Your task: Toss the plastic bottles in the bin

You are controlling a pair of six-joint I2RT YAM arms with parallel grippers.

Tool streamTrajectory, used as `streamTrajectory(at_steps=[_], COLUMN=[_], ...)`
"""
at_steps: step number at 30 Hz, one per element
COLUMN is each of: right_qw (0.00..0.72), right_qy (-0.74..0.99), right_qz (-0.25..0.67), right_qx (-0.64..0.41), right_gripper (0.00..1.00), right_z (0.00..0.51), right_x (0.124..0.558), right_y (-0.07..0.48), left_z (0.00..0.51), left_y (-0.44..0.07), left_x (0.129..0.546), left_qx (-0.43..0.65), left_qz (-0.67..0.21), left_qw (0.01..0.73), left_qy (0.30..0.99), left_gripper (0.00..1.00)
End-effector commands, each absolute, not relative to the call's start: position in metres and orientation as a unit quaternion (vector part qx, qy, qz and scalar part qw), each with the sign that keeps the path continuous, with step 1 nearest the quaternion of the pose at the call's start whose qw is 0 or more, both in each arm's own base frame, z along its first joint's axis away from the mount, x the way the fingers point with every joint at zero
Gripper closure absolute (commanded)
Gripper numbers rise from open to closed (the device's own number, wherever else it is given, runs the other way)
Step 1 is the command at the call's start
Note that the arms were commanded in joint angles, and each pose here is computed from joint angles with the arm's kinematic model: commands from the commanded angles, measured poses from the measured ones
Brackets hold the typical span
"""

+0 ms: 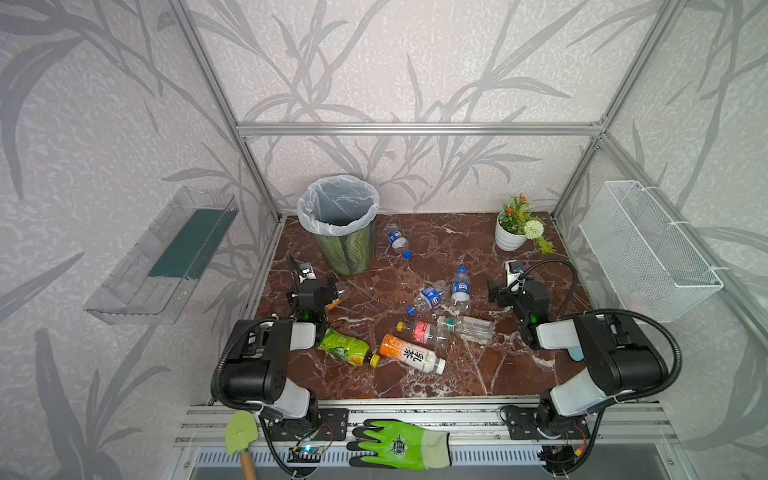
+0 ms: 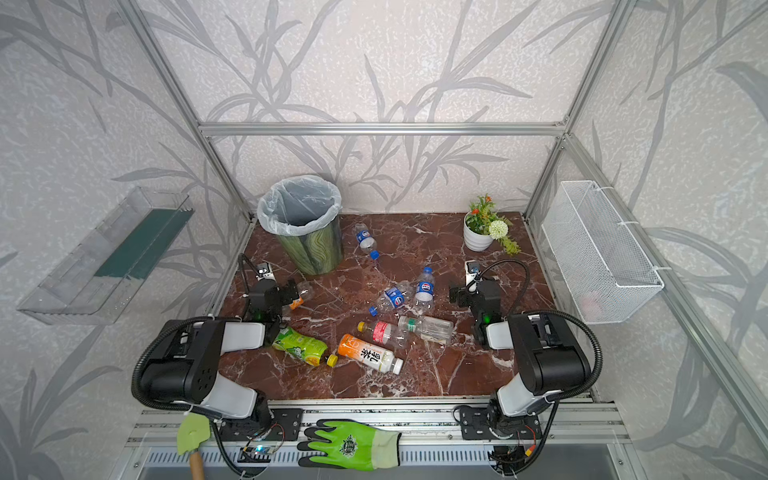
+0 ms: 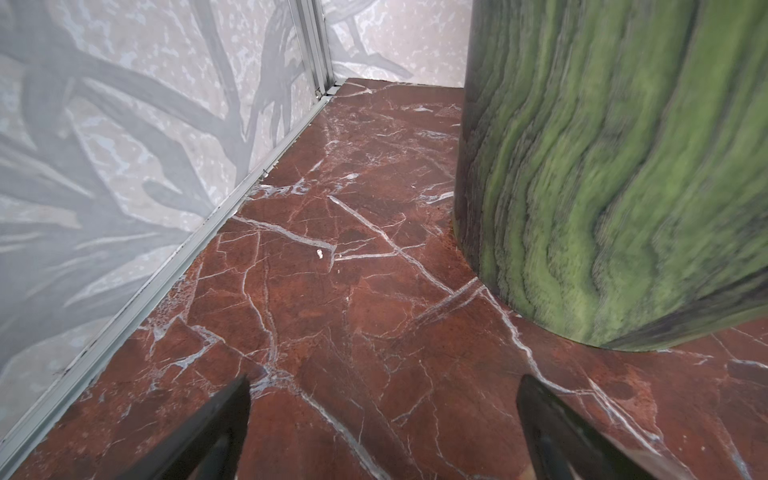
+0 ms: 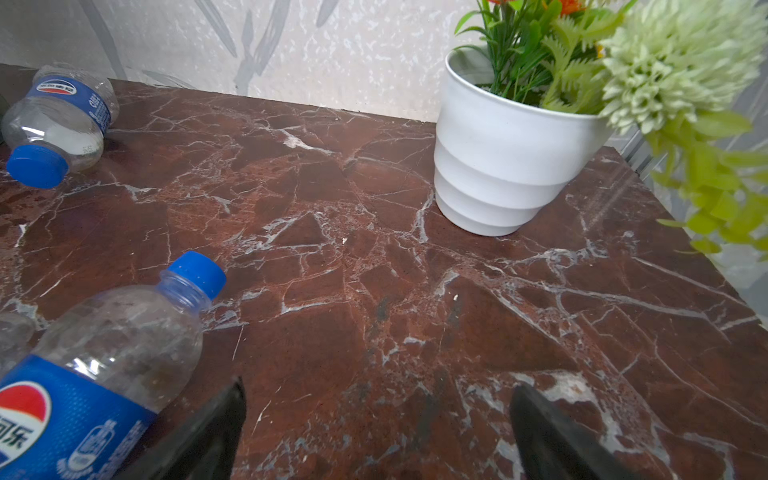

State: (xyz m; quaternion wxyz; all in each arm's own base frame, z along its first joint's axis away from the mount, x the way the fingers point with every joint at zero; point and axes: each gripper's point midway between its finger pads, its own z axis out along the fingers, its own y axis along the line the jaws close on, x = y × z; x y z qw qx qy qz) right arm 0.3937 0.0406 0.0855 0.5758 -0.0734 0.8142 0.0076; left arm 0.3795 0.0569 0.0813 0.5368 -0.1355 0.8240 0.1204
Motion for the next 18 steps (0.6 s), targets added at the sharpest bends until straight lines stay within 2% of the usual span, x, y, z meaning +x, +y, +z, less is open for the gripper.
streamTrajectory(at_steps=[1,18], right_qw=[0.586,0.586], right_qy=[0.807,0.807], right_qz=[0.005,0.007], right_qx=[-0.069,-0.07], right_gripper=[0.01,0.01], right_z=[0.0926,0.0929], right_x=[0.3983,0.3984], right_y=[0.0387,0.0393], left_z=[0.0954,0.0952], left_y=[0.0589,0.0586], left_x=[0.3863,0.3864], left_qx=[-0.136,-0.136], left_qz=[0.122,0.121], left_qw=[0.554,0.554], left_qy=[0.812,0.812], left_gripper=[0.01,0.01])
